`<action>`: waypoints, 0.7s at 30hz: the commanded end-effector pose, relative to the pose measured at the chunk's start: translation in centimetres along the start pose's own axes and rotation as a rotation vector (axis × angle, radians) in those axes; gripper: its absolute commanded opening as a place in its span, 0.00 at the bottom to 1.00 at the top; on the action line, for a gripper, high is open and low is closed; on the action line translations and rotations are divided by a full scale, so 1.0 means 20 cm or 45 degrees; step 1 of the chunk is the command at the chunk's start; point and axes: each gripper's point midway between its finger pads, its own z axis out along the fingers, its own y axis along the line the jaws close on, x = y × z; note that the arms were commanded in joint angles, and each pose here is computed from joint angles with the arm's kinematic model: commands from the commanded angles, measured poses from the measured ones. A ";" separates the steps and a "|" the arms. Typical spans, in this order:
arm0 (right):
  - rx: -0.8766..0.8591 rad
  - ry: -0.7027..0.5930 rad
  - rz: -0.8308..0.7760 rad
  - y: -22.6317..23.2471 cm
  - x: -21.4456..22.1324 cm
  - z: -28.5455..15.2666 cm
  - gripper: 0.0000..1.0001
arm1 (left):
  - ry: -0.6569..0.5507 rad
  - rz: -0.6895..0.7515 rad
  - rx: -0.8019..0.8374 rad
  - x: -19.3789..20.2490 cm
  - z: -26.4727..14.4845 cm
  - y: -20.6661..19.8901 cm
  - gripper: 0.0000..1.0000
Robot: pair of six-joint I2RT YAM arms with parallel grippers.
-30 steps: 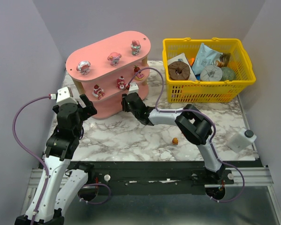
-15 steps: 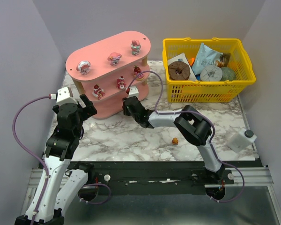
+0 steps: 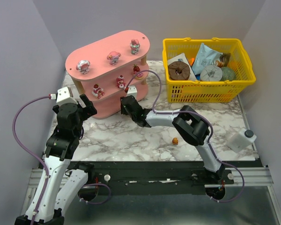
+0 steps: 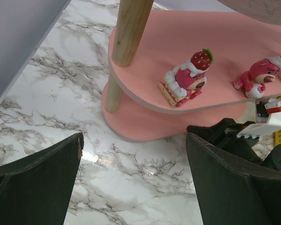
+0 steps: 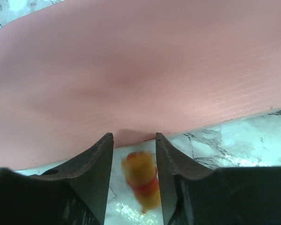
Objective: Place and organize the plastic toys onto the shelf
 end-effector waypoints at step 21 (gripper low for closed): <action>-0.086 0.015 0.073 -0.03 0.02 -0.22 0.62 | 0.011 -0.004 0.044 0.01 -0.01 -0.03 0.99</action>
